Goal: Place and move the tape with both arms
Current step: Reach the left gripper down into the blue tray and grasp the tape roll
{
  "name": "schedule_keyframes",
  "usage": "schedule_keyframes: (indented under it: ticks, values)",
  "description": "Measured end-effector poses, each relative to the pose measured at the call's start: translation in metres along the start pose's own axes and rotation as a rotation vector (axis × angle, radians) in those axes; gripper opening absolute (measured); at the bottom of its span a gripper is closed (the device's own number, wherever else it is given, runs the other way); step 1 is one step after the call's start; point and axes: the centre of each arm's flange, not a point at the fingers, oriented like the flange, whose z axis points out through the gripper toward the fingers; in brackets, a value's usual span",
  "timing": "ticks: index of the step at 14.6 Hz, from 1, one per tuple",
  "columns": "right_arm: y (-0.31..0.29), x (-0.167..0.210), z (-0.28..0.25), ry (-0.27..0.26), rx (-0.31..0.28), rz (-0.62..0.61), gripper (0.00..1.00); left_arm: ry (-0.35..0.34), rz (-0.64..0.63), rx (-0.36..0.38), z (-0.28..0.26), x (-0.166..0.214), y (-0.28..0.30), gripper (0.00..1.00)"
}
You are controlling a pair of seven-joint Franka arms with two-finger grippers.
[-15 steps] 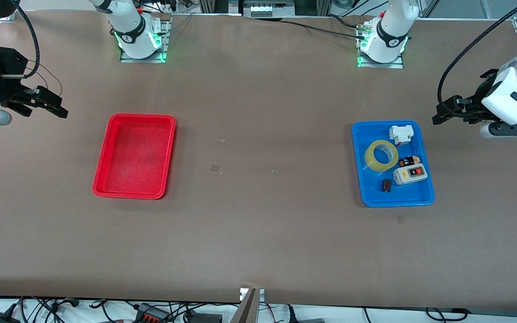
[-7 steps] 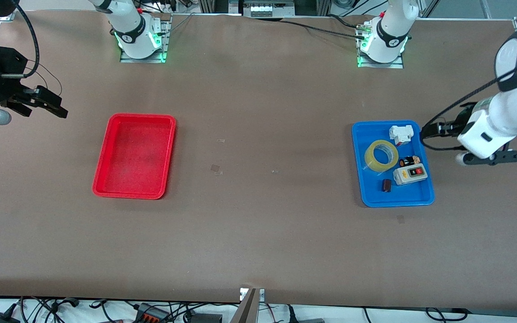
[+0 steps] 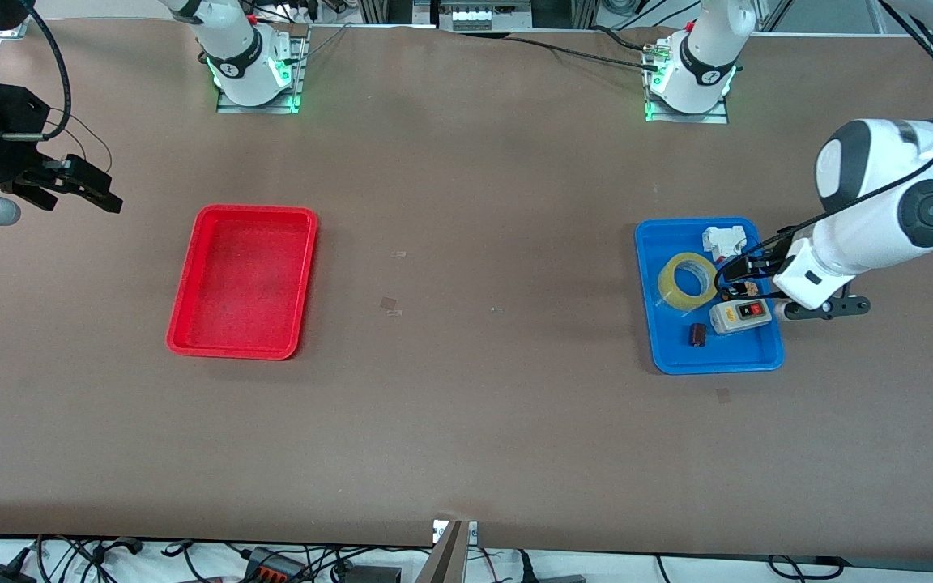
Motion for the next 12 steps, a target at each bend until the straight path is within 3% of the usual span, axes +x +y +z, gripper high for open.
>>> schedule_keyframes:
  ticks: [4, 12]
  values:
    - [0.0, 0.0, 0.0, 0.0, 0.0, 0.0, 0.98, 0.05, -0.002, -0.007, 0.063, -0.024, -0.005, 1.0]
    - [0.0, 0.0, 0.0, -0.002, 0.0, 0.0, 0.98, 0.013, -0.003, -0.005, 0.115, -0.035, -0.007, 1.0]
